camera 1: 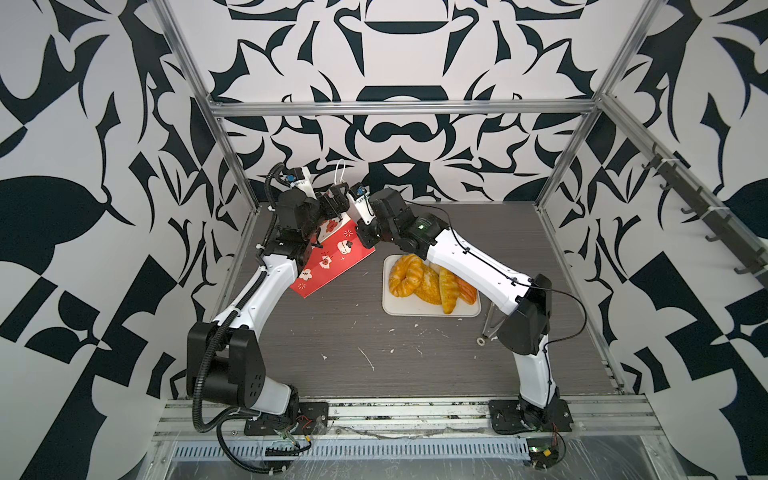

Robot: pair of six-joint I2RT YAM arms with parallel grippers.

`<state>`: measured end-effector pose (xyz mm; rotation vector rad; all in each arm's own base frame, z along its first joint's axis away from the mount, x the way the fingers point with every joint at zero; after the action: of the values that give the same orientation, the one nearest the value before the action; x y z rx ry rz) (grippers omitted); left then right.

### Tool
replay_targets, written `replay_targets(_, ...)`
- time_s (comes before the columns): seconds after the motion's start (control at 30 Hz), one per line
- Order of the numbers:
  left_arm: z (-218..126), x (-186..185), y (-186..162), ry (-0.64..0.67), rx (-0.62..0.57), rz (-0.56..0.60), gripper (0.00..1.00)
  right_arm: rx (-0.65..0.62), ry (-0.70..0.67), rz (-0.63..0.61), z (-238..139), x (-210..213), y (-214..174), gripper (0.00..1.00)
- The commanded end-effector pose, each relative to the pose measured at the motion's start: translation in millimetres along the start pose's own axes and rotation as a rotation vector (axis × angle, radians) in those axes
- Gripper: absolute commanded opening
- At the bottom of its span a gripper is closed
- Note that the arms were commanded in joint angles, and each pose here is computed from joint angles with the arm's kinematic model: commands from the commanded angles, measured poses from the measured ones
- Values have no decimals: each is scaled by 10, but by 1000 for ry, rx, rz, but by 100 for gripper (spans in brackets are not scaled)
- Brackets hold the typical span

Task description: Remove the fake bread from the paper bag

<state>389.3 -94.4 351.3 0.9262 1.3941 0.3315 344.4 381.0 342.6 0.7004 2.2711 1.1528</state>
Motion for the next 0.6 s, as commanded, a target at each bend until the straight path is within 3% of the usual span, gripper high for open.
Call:
replay_targets(0.0, -53, -150, 233, -117, -58, -86, 99, -72, -1, 9, -178, 31, 180, 0)
replay_targets(0.13, 24, -33, 276, -108, -93, -149, 99, -68, 14, 3, -146, 107, 165, 0)
replay_targets(0.33, 171, 88, 344, -214, -116, -296, 99, -46, 23, -7, -76, 196, 116, 0)
replay_targets(0.57, 194, 78, 355, -222, -105, -278, 99, -45, 24, 8, -52, 216, 93, 0)
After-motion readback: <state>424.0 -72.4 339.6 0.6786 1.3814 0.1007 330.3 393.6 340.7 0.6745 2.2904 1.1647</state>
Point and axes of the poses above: each gripper's point midway between its finger pads, its own z axis out along the fingers, its own x axis along the line the jaws close on, y = z × x, the point moved 9 cm from there along -z, back along the fingers, and after that the axes turned 11 degrees about -z, right-handed, at the moved point
